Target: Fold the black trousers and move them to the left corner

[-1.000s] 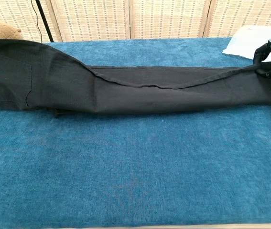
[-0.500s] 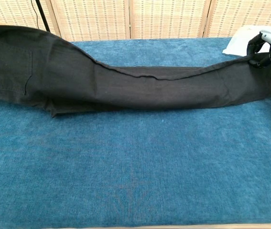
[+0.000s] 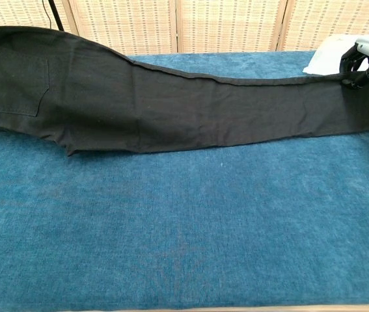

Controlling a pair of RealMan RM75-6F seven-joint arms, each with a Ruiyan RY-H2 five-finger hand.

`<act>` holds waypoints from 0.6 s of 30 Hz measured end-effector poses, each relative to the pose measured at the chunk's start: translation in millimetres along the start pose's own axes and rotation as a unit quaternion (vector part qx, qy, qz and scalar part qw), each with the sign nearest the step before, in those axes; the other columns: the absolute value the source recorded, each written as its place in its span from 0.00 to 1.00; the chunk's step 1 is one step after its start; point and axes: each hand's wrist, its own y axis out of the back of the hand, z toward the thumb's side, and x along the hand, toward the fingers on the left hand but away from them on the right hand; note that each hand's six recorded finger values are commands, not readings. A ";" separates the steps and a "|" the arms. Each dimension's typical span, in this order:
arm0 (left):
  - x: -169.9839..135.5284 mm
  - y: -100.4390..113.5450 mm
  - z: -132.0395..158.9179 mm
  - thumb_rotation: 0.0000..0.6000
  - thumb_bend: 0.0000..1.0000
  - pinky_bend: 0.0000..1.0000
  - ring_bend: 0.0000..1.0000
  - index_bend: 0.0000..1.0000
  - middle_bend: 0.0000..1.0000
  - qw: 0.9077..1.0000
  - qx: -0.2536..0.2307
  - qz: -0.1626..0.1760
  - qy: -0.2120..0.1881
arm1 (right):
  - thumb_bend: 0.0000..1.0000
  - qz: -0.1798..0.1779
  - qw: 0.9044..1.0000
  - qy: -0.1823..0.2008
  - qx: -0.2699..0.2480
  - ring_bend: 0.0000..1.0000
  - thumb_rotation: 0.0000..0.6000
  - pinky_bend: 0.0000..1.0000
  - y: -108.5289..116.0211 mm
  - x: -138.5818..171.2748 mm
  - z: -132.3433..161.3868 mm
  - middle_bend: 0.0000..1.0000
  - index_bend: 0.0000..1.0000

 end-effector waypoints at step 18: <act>11.3 -5.4 1.9 1.00 0.35 0.64 0.57 0.69 0.64 1.000 0.005 -0.005 0.010 | 0.29 0.022 0.999 -0.021 -0.019 0.07 1.00 0.33 -2.5 -9.3 1.7 0.12 0.19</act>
